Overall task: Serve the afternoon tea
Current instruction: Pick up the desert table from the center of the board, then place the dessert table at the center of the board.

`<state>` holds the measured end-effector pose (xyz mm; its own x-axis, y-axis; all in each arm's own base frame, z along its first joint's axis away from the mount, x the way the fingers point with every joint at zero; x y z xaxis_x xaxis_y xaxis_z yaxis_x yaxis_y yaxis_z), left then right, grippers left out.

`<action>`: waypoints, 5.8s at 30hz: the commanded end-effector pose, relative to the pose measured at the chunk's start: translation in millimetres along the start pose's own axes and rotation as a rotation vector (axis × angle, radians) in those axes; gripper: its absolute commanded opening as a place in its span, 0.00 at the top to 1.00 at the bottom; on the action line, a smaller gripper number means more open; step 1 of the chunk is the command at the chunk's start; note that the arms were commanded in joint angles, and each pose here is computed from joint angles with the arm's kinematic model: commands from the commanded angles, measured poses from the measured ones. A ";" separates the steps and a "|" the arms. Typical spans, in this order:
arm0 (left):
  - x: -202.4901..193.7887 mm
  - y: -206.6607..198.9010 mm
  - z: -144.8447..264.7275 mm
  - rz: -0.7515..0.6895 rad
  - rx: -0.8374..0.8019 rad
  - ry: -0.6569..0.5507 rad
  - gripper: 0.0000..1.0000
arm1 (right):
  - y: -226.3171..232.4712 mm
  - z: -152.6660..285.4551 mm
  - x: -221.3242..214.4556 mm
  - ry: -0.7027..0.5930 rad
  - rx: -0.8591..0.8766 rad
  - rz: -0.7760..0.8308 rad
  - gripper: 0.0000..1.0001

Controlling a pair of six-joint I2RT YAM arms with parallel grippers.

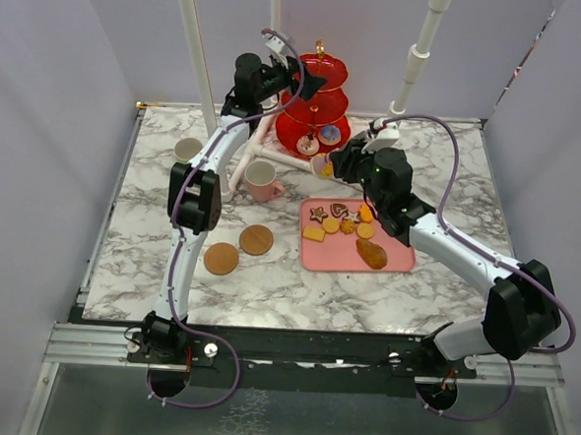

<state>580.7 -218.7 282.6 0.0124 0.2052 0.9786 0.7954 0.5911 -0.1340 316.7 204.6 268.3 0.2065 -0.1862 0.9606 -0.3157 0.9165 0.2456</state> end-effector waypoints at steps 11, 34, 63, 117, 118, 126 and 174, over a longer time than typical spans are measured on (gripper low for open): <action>-3.0 -10.2 -19.3 0.022 -0.058 -0.105 0.20 | -0.9 8.0 7.0 -0.027 -0.018 -0.029 0.66; 23.2 -51.1 -47.8 -0.145 0.276 -0.211 0.89 | -8.0 23.2 9.6 -0.061 -0.052 -0.011 0.68; 153.8 -118.4 4.8 -0.389 0.447 -0.318 1.00 | -9.3 53.9 32.3 -0.129 -0.030 -0.011 0.68; 144.6 -310.6 260.1 -0.313 -0.371 0.045 1.00 | -33.9 193.0 71.8 -0.109 -0.045 0.055 0.68; 141.1 -312.1 263.4 -0.314 -0.392 0.056 1.00 | -33.9 192.2 70.2 -0.106 -0.044 0.055 0.68; 105.6 -318.0 282.9 -0.340 -0.537 0.119 1.00 | -31.6 184.7 59.2 -0.073 -0.009 0.055 0.68; 47.6 -317.8 328.5 -0.374 -0.541 0.230 0.52 | -2.5 165.9 -75.9 0.365 0.441 -0.108 0.72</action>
<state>128.2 -141.3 315.8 -0.1971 -0.1375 0.9707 0.9726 0.0972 0.2113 152.4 156.0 222.7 0.5227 -0.0828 0.8485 -0.6136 0.6545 0.4418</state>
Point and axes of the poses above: each gripper's point midway between its finger pads, its own z axis back along the fingers, its own y axis along the line the jaws close on, x = y × z, the point moved 10 cm from there along z, back along the fingers
